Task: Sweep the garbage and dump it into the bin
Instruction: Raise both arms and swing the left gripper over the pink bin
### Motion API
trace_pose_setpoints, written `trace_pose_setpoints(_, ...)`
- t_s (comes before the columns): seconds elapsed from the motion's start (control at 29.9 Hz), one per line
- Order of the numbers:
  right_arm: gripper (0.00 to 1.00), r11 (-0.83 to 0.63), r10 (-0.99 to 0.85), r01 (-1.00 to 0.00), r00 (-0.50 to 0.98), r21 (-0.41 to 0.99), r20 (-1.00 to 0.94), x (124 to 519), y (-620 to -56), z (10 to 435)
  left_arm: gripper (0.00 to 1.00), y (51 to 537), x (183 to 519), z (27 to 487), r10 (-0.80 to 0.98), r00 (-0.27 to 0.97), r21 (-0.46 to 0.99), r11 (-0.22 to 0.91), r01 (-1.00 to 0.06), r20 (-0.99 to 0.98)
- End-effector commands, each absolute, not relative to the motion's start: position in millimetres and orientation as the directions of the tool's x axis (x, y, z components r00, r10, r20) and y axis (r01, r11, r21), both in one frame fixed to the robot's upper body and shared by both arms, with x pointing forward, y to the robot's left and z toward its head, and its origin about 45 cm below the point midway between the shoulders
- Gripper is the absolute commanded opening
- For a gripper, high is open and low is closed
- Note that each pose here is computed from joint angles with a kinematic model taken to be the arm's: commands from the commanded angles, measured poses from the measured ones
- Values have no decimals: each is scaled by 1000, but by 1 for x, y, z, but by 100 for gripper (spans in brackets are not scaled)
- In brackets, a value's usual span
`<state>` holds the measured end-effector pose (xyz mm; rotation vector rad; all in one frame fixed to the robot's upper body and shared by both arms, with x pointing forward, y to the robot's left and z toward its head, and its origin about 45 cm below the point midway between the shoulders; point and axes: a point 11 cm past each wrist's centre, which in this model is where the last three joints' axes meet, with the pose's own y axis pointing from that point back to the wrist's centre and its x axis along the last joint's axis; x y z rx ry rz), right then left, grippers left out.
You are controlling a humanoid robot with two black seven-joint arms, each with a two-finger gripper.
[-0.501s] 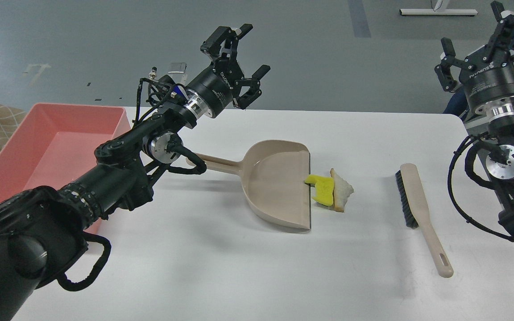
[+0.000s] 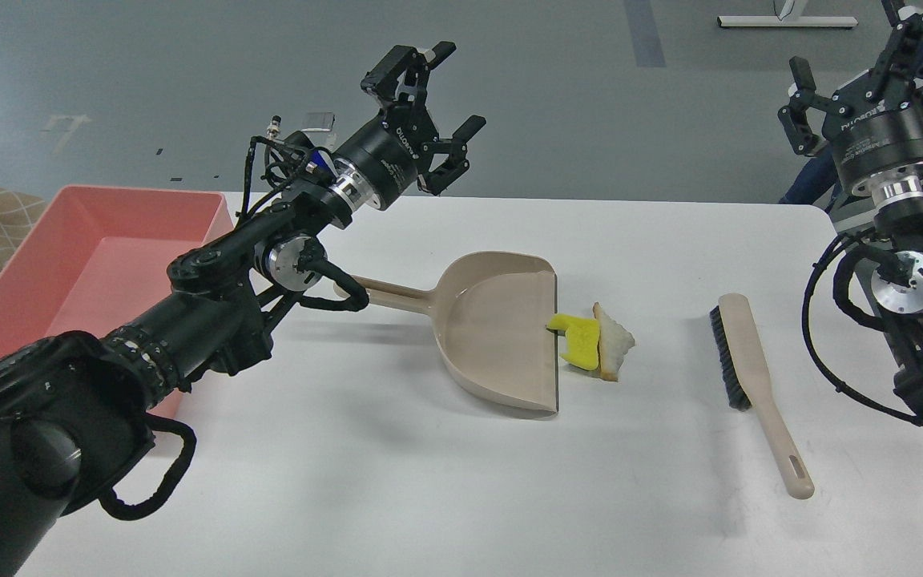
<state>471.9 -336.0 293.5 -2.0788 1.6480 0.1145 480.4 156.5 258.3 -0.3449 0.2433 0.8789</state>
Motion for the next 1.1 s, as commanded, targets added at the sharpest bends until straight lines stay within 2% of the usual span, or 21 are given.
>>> trace_pose_setpoints(0.0,100,-171,-898,-936,276,-307,-342,473,-334,292,98,169,488,272,727,611,-201,578,-791,-312)
trace_pose_setpoints(0.27,100,-227,-899,-926,318,-300,-300,478,-317,298,98,191,495,283,757,590,-204,553,-808,-281)
trace_pose_setpoints(0.7,100,-241,-893,-915,340,-323,-296,480,-313,306,98,189,496,286,756,594,-208,557,-804,-275)
trace_pose_setpoints(1.07,100,-268,-873,-914,364,-305,-324,479,-290,292,98,180,494,284,739,595,-228,550,-804,-316)
